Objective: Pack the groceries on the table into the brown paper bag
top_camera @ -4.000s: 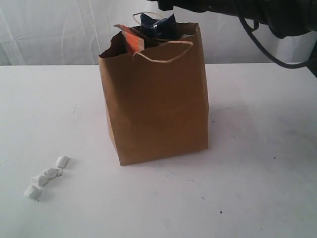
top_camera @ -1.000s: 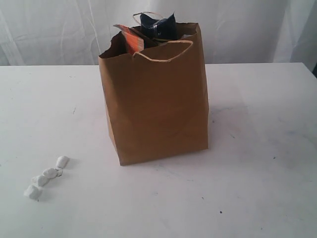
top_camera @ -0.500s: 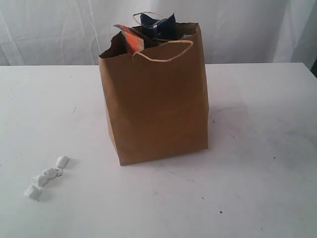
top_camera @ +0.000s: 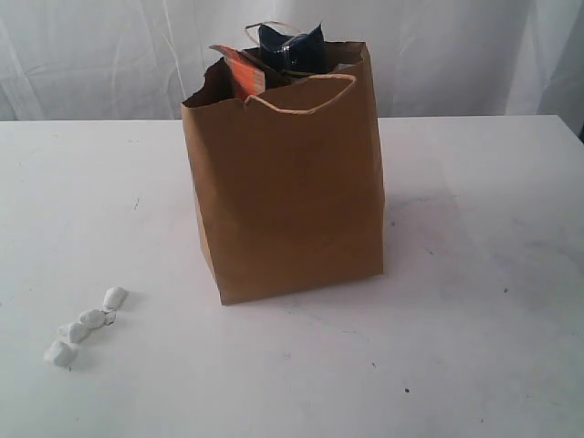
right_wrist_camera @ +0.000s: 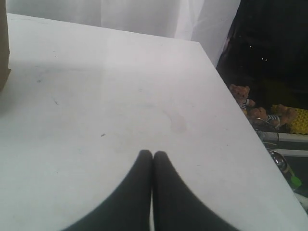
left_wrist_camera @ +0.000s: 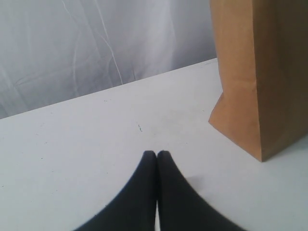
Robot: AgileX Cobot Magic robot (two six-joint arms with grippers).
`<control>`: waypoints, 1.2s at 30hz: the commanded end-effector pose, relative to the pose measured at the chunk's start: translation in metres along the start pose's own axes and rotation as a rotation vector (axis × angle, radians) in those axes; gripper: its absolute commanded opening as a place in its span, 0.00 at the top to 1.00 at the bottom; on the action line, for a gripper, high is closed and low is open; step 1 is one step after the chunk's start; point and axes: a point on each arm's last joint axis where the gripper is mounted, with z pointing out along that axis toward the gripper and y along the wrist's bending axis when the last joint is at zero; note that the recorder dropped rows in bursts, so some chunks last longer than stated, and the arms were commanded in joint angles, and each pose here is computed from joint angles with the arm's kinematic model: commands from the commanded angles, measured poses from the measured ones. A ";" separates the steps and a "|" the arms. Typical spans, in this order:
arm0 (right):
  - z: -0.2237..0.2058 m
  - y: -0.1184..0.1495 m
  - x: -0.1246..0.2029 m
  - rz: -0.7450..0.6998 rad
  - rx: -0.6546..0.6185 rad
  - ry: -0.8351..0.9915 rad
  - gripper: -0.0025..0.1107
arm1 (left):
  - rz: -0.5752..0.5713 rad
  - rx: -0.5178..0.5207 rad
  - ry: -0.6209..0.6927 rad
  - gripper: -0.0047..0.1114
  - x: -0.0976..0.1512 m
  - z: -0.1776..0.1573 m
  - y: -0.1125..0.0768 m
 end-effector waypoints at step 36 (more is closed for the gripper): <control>0.000 -0.001 0.000 0.001 0.011 -0.001 0.98 | 0.240 0.069 -0.019 0.96 -0.098 0.052 -0.001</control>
